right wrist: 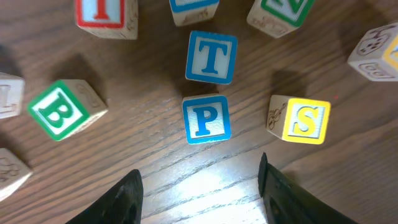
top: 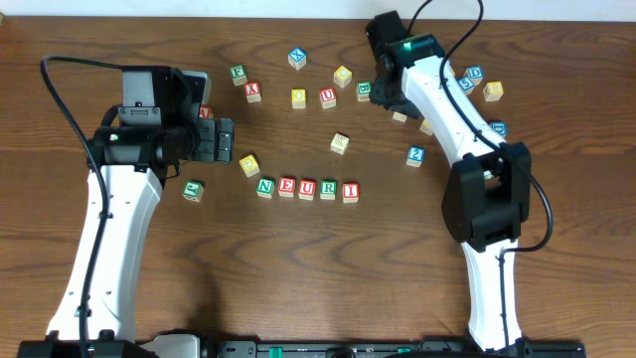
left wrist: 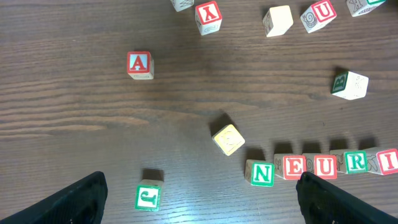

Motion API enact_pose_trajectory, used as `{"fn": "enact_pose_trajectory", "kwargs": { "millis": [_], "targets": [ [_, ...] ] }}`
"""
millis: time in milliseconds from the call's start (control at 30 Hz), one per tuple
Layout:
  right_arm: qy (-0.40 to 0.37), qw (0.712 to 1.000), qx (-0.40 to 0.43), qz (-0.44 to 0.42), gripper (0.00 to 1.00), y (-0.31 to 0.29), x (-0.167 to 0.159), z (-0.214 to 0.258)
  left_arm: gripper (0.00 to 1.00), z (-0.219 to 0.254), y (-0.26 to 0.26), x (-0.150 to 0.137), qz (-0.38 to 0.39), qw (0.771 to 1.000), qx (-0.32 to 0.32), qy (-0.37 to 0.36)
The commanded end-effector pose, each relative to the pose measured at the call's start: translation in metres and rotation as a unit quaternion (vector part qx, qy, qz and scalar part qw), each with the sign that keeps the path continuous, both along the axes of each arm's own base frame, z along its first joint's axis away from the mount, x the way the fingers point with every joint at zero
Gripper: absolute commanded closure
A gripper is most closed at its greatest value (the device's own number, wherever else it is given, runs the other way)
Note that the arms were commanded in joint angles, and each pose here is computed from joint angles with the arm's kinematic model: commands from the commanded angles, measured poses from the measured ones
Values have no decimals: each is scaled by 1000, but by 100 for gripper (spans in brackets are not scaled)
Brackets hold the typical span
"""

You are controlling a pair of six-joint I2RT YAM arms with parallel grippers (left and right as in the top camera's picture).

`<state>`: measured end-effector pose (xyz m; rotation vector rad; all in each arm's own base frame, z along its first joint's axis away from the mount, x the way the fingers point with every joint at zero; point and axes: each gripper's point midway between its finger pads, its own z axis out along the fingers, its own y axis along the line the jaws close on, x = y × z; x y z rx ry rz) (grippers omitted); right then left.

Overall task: Spell out NEURIPS
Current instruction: 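Raise the right arm and move its gripper over the blue P block, then lower the right gripper around the blue P block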

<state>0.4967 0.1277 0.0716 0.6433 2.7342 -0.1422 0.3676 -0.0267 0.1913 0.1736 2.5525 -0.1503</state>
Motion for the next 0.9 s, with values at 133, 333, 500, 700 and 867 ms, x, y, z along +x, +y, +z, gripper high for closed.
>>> {"fn": "enact_pose_trajectory", "kwargs": {
  "millis": [133,333,500,700,867],
  "targets": [
    [20,1000,10,-13,45,-9,6,-26,4,9,1,4,0,1000,0,-11],
    [15,1000,18,-7,45,-15,13,-28,4,9,1,4,0,1000,0,-11],
    [11,1000,16,3,45,-16,17,-28,4,9,1,4,0,1000,0,-11],
    [3,1000,14,21,45,-14,21,-27,4,9,1,4,0,1000,0,-11],
    [4,999,13,32,45,-10,21,-27,4,9,1,4,0,1000,0,-11]
  ]
}}
